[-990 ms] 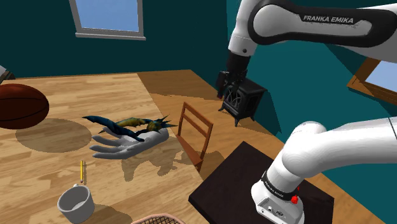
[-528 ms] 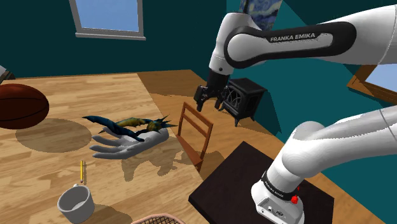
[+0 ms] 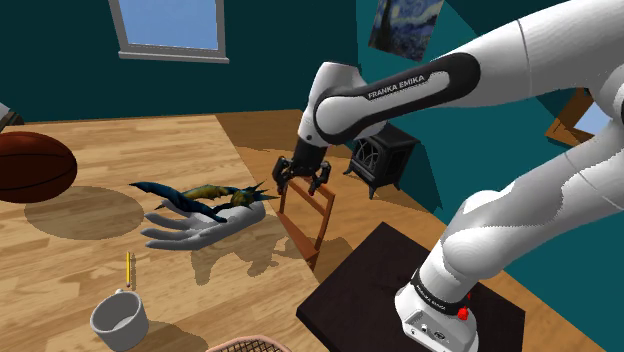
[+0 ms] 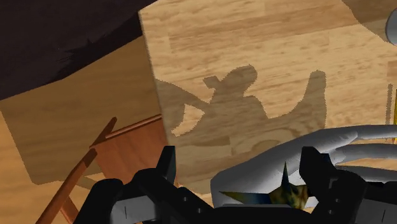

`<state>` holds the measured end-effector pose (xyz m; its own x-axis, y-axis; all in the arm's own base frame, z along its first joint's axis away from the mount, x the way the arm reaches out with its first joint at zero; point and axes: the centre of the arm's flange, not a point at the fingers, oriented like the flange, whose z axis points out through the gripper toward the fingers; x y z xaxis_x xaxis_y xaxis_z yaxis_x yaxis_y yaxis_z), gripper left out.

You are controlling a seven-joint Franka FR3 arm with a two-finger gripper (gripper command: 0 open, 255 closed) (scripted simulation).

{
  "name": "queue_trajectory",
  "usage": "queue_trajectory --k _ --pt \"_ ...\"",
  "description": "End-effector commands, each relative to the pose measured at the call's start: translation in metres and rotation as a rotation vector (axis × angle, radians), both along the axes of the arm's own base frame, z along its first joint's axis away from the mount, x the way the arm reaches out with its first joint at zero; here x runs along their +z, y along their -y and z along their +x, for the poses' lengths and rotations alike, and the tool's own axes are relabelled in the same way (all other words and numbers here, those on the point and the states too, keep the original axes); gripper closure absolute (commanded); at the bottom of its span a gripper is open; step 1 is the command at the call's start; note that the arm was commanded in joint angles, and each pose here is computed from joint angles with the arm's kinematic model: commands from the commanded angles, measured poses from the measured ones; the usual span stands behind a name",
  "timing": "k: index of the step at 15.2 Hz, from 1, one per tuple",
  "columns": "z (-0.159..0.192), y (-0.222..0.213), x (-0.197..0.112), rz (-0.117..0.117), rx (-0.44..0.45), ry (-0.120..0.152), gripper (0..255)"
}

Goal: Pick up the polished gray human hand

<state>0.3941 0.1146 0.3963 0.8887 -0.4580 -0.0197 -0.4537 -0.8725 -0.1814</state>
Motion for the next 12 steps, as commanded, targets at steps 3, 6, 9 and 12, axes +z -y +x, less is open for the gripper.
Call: queue_trajectory --k 3,6,9,12 --pt "0.027 -0.021 -0.033 0.043 -0.105 0.006 0" --pt "0.049 -0.035 -0.059 0.074 -0.18 0.009 0" --pt "0.072 -0.048 -0.086 0.105 -0.255 0.012 0" --pt "0.096 -0.06 -0.111 0.136 -0.331 0.015 0"
